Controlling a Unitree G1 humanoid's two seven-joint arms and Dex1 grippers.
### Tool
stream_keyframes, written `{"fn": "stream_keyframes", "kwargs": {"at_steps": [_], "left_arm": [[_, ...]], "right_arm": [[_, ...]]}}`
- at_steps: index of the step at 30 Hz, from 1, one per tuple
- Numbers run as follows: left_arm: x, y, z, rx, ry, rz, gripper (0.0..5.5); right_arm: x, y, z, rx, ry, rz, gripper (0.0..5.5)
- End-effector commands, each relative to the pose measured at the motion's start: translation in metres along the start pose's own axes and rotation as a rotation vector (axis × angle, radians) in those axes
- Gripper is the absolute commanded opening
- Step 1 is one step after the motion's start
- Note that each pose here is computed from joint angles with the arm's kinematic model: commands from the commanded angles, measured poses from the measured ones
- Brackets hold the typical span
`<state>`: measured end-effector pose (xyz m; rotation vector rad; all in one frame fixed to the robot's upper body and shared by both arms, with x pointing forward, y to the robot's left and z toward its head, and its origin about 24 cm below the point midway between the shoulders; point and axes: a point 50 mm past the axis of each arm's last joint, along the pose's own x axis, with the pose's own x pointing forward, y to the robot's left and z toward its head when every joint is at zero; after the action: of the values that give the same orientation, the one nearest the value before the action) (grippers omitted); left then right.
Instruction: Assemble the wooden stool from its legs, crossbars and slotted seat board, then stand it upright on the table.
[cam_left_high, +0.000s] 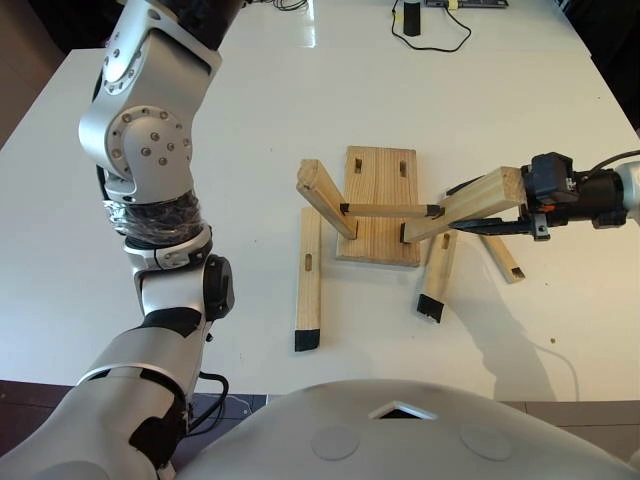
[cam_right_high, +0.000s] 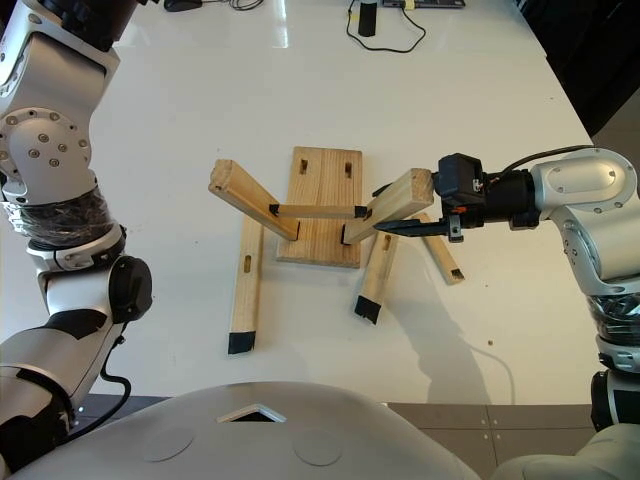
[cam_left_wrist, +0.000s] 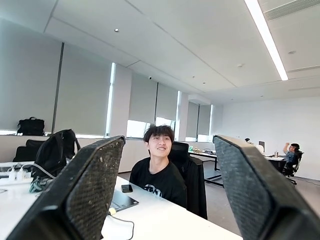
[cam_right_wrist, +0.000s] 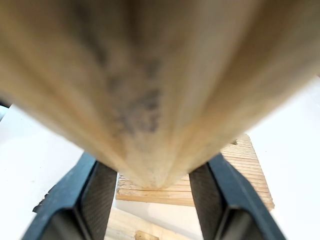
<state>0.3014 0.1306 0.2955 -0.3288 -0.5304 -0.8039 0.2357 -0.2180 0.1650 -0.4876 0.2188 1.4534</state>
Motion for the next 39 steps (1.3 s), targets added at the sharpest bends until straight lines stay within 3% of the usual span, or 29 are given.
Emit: {"fn": "stream_keyframes", "kwargs": {"at_steps": [1,6,7,11,14,23,27,34,39], "left_arm": [[0.001,0.001,0.001,0.007,0.011,0.007,3.26],[-0.002,0.000,0.001,0.021,0.019,-0.003,3.26],[-0.011,0.001,-0.008,0.068,0.082,-0.010,3.26],[-0.101,0.041,-0.079,0.355,0.543,0.108,3.26],[-0.153,0.062,-0.086,0.381,0.629,0.188,3.26],[-0.144,0.019,-0.094,0.323,0.568,-0.282,3.26],[-0.156,0.010,-0.095,0.297,0.649,-0.433,3.26],[-0.176,0.019,-0.094,0.290,0.791,-0.531,3.26],[-0.176,0.001,-0.100,0.226,0.778,-0.591,3.26]], "right_arm": [[0.012,0.022,-0.036,0.177,0.096,0.092,2.01],[0.012,0.022,-0.036,0.178,0.096,0.092,2.01],[0.012,0.021,-0.036,0.177,0.096,0.093,2.01],[0.012,0.022,-0.034,0.174,0.083,0.091,2.01],[0.009,0.025,-0.036,0.184,0.089,0.085,2.01],[0.007,0.019,-0.030,0.169,0.091,0.099,2.01],[0.008,0.015,-0.028,0.154,0.099,0.112,2.01],[0.006,0.013,-0.029,0.154,0.115,0.131,2.01],[0.005,0.007,-0.025,0.145,0.125,0.155,2.01]]}}
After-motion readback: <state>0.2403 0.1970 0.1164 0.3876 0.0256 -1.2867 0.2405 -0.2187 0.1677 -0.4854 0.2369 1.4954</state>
